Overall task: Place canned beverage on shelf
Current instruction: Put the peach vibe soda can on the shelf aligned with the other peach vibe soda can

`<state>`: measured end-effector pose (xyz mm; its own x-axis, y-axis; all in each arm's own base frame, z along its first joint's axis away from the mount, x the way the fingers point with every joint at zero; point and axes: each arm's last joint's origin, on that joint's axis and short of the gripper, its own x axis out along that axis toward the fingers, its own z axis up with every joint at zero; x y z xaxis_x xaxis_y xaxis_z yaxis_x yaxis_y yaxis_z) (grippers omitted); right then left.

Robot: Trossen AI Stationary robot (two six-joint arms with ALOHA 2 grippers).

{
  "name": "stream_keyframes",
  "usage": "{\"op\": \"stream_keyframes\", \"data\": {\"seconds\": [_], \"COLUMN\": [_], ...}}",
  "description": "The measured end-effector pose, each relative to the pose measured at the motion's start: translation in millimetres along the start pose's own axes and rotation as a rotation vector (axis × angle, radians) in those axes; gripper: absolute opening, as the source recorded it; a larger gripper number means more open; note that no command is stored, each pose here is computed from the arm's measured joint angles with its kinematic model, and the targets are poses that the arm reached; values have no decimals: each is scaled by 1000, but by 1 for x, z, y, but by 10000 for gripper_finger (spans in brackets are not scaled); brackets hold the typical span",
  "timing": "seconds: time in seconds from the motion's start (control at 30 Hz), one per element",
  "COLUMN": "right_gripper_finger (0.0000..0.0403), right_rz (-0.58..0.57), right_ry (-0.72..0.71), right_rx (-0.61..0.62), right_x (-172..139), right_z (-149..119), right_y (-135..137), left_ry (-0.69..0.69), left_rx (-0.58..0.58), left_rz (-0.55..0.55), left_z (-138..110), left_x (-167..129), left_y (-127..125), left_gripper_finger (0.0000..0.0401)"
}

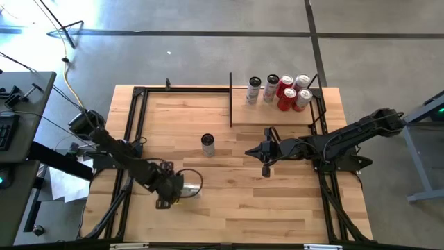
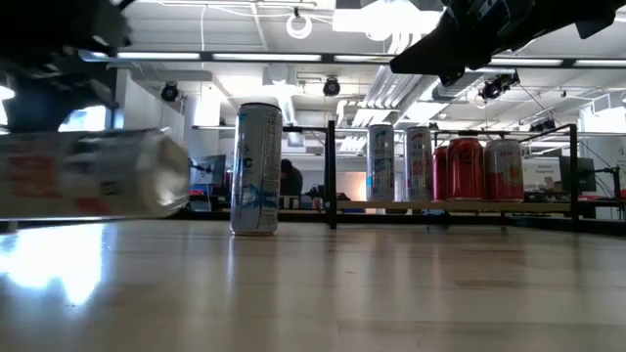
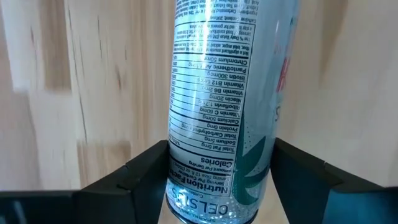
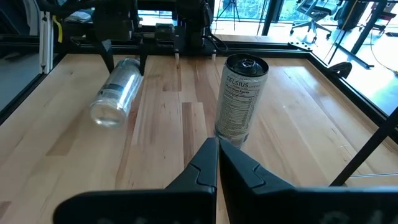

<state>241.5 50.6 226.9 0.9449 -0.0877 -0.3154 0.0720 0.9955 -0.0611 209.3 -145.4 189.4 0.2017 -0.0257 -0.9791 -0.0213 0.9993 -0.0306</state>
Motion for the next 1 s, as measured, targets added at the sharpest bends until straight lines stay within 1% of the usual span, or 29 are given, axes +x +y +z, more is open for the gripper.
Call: {"op": "stream_keyframes", "data": {"seconds": [0.17,0.27,0.37,0.47,0.57,0.67,0.83,1.0], "right_gripper_finger": [0,0,0,0,0,0,0,0], "right_rz": [0,5,5,6,7,11,13,13], "right_ry": [1,3,3,6,14,18,30,48], "right_rx": [0,-1,-1,0,-1,3,-2,-7], "right_x": [0,0,0,0,0,0,3,6], "right_z": [0,0,0,-1,-1,-2,-4,-7], "right_y": [0,0,0,0,0,0,1,2], "left_ry": [-108,-177,-244,-291,-292,-252,-168,-154], "left_rx": [29,44,38,9,-14,-30,-29,-32], "left_rz": [-37,-34,-32,-31,-49,-76,-98,-103], "left_z": [23,37,51,61,67,70,72,75], "left_x": [1,2,2,1,4,12,35,43], "left_y": [13,25,39,52,63,68,68,66], "left_gripper_finger": [233,233,233,232,232,232,232,239]}}
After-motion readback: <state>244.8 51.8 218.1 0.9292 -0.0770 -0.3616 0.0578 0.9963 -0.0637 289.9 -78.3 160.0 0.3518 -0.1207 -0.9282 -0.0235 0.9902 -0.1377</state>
